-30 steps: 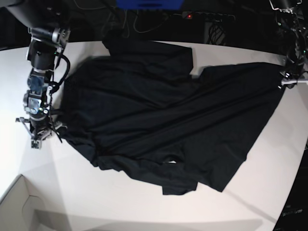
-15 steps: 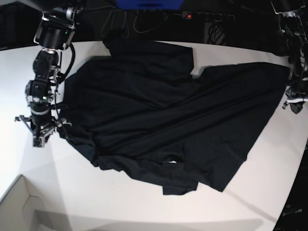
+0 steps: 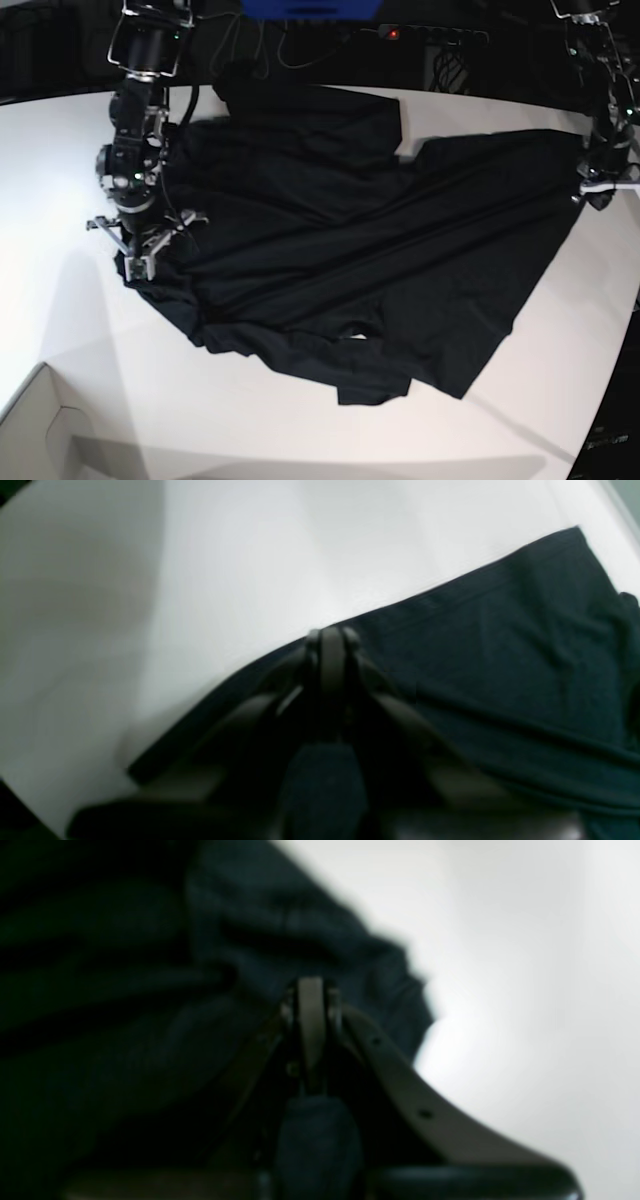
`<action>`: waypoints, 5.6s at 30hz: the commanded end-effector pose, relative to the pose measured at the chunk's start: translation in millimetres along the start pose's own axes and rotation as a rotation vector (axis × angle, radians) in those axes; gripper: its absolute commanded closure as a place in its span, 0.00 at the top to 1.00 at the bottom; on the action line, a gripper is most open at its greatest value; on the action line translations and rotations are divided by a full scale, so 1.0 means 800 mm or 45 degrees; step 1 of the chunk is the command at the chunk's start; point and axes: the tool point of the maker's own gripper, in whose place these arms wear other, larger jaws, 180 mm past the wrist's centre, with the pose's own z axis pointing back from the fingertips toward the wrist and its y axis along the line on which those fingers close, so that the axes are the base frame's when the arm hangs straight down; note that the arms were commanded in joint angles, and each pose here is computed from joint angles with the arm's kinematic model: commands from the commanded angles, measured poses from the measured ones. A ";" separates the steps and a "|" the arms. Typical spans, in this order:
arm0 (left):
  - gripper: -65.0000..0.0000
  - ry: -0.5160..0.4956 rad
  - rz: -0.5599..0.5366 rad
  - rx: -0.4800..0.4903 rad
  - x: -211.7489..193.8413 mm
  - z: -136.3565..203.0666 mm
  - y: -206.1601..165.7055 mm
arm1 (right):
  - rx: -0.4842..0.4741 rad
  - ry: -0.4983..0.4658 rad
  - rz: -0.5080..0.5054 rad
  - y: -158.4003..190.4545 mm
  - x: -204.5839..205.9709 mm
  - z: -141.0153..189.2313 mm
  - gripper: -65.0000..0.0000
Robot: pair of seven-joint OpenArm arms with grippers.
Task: Layout the t-shirt on the table in an organized manner, then fold the t-shirt properly
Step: 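Release with the right gripper and regrasp the shirt edge nearby, then grasp the shirt edges with both grippers and pull them apart, then move the left gripper over the shirt and grasp the fabric near the collar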
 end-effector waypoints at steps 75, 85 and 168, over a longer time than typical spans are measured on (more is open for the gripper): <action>0.00 -0.075 -0.201 -0.242 0.001 -0.195 -0.261 | -0.168 0.064 0.083 -0.056 -0.043 0.038 0.00; 0.00 -0.178 -0.224 -0.249 0.058 -0.194 -0.255 | -0.286 0.016 0.085 -0.116 -0.014 0.035 0.00; 0.48 0.758 -0.128 -0.864 -0.210 0.107 -0.303 | -0.168 -0.398 0.301 -0.049 0.183 0.044 0.00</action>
